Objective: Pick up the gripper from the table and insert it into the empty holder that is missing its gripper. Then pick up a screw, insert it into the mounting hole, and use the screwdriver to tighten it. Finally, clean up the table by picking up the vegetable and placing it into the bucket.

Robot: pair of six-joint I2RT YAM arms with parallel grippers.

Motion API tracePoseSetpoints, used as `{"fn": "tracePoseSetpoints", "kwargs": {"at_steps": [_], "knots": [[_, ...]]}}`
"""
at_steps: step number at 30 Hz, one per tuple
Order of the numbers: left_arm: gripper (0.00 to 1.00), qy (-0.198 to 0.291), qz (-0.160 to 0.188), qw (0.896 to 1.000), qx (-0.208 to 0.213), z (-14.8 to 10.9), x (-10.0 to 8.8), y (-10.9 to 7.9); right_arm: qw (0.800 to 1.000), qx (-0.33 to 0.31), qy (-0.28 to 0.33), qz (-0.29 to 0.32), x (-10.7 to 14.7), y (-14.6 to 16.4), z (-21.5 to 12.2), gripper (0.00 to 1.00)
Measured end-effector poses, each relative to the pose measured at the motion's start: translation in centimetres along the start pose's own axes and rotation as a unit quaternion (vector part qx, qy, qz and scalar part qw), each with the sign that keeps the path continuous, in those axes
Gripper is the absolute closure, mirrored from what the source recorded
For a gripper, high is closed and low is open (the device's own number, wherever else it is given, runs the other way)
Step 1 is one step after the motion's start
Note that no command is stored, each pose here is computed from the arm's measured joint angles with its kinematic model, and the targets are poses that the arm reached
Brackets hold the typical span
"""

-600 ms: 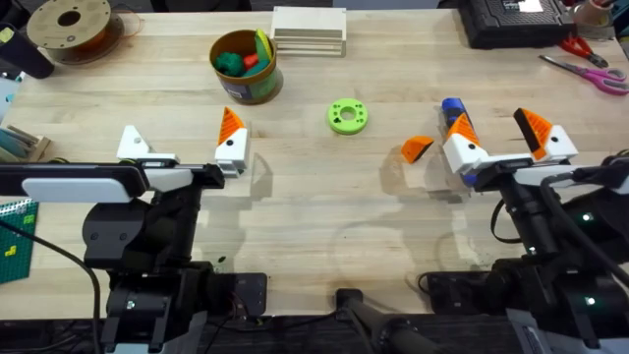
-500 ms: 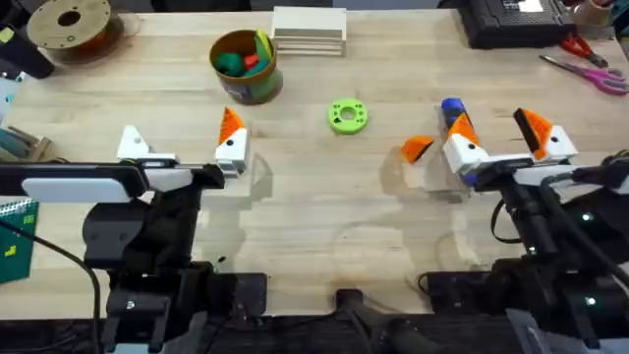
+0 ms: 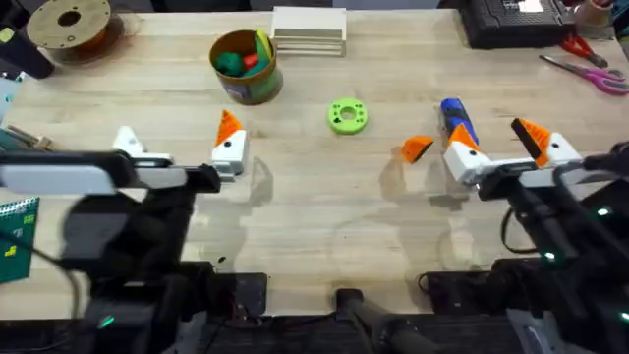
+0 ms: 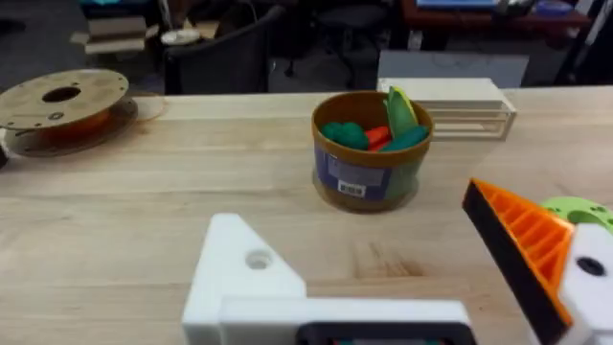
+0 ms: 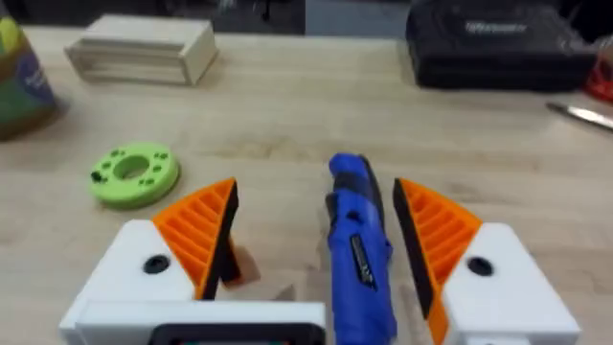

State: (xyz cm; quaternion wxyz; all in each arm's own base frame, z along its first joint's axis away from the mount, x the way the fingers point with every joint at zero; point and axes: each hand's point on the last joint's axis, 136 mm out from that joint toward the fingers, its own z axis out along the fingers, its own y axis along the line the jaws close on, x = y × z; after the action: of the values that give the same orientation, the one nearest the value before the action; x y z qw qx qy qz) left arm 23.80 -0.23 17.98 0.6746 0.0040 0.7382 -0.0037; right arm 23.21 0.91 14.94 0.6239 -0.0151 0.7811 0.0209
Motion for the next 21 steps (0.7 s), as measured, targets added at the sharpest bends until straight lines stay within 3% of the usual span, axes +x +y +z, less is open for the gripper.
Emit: {"fn": "tracePoseSetpoints", "kwargs": {"at_steps": [3,8,12,16,21], "knots": [[0.014,0.038,0.0,0.999,0.001,-1.6,-2.1,0.0,0.999,-0.004,0.043,0.002,-1.0,0.2,-1.7,0.054],[0.014,0.141,-0.001,0.99,0.003,-4.2,-4.6,-0.1,0.996,-0.006,0.085,0.005,-5.9,0.5,-5.2,0.054],[0.014,0.242,-0.003,0.97,0.011,-5.0,-4.2,-0.4,0.991,-0.006,0.133,0.007,-8.4,0.6,-6.6,0.054],[0.014,0.289,-0.006,0.957,0.016,-3.6,-3.9,-0.6,0.987,-0.006,0.159,0.009,-9.7,0.5,-6.0,0.055],[0.014,0.349,-0.008,0.937,0.018,-2.9,-1.6,-0.7,0.984,-0.005,0.178,0.01,-9.1,0.5,-5.6,0.055]]}}
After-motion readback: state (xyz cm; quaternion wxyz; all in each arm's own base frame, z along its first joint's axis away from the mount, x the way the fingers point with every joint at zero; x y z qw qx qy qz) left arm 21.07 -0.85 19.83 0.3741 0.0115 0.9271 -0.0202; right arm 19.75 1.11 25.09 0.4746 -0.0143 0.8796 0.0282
